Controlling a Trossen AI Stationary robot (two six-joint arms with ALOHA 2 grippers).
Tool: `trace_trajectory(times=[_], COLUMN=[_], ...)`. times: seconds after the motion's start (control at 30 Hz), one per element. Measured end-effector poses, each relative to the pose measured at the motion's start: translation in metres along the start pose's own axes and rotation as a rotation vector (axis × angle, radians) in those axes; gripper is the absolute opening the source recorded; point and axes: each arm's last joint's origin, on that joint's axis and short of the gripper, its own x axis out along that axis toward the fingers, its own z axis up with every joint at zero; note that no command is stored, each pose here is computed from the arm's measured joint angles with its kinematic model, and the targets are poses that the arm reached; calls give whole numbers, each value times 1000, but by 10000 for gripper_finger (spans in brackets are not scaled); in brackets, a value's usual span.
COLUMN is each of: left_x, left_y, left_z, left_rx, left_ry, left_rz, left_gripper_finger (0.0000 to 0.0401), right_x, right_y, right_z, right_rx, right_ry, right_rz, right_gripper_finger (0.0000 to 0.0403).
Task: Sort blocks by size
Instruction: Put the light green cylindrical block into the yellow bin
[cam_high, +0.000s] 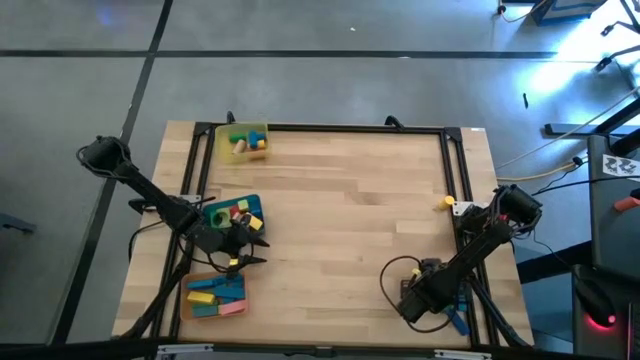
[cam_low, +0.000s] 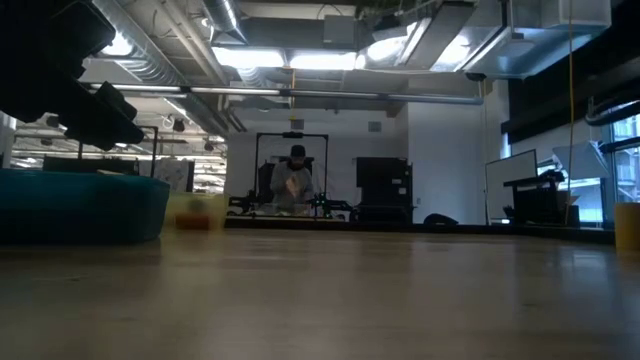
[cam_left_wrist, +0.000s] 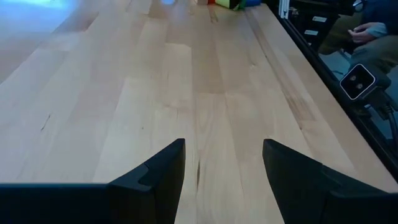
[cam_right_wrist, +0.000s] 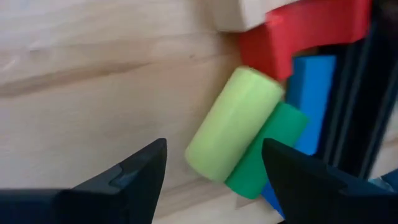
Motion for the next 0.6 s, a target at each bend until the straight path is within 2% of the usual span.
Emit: trace_trajectory(times=[0.3,0.6], left_x=[0,0], left_y=[0,0], left_z=[0,0], left_rx=[17,16], left_ry=[0,0], left_rz=[0,0], left_gripper_finger=[198,198], right_x=[11,13], right_y=[3,2], right_z=[4,7], right_rx=[-12,-13], right_ry=[18,-26], right_rz=[33,58], right_gripper_finger=[264,264])
